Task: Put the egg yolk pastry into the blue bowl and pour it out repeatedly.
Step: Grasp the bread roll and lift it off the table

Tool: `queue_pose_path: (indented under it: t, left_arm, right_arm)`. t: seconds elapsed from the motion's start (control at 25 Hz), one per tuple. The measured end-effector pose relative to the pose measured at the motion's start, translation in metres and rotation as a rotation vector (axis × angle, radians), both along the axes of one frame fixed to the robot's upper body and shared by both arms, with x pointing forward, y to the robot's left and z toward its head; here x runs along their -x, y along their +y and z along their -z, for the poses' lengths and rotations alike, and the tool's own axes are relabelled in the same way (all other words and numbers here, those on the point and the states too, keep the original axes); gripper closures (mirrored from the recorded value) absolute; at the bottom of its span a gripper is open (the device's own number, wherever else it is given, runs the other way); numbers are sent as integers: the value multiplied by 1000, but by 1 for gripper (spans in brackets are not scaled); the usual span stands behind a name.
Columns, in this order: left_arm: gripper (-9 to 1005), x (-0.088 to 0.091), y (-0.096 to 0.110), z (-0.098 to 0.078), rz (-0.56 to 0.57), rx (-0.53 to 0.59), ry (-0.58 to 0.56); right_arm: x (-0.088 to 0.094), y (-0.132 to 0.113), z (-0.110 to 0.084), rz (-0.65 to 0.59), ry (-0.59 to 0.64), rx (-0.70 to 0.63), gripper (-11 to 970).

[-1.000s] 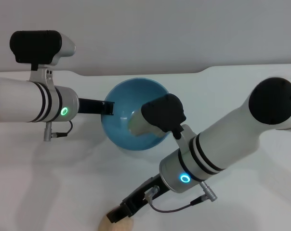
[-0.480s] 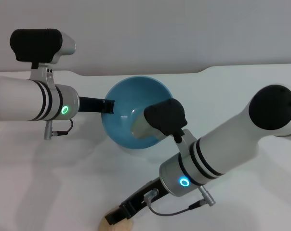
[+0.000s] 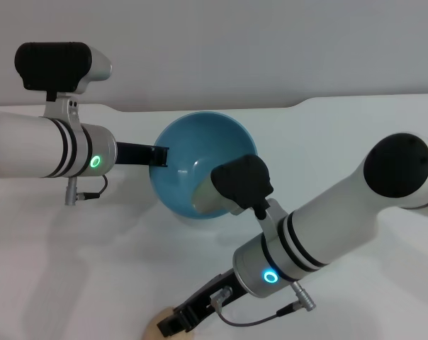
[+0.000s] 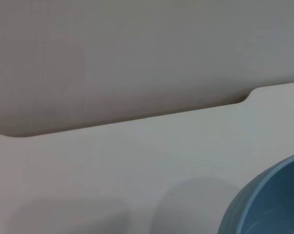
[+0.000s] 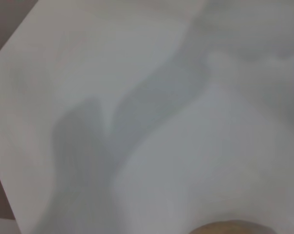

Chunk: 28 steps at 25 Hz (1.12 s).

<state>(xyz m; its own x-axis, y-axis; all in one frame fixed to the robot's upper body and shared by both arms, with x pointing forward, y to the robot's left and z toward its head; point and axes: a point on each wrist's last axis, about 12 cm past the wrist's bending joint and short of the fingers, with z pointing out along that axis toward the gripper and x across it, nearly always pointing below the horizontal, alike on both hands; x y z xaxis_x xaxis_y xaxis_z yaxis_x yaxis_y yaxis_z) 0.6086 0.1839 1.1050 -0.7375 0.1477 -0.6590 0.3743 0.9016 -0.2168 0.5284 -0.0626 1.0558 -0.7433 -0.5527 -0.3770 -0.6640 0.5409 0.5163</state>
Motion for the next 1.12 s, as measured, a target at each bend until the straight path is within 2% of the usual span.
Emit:
queue_pose_path:
  t: [0.2, 0.44, 0.48, 0.52, 0.68, 0.92, 1.12]
  left_arm:
    - [982, 0, 0, 0, 0, 0, 0]
    - [983, 0, 0, 0, 0, 0, 0]
    - [983, 0, 1, 1, -1, 0, 1]
    - [983, 1, 1, 1, -1, 0, 3]
    - [983, 1, 1, 1, 2, -2, 10]
    - [983, 4, 1, 2, 16, -11, 43]
    - [982, 6, 1, 2, 34, -21, 77]
  right_arm:
    - [1, 0, 1, -5, -1, 3, 579]
    - [1, 0, -3, -7, -7, -18, 817]
    - [0, -1, -9, -9, -8, -38, 853]
    - [0, -1, -9, -9, -8, -38, 859]
    - [-5, -8, -26, -12, -12, -98, 883]
    - [-10, -24, -65, -29, -47, -233, 908]
    - [-19, -48, -87, 19, -120, -236, 925]
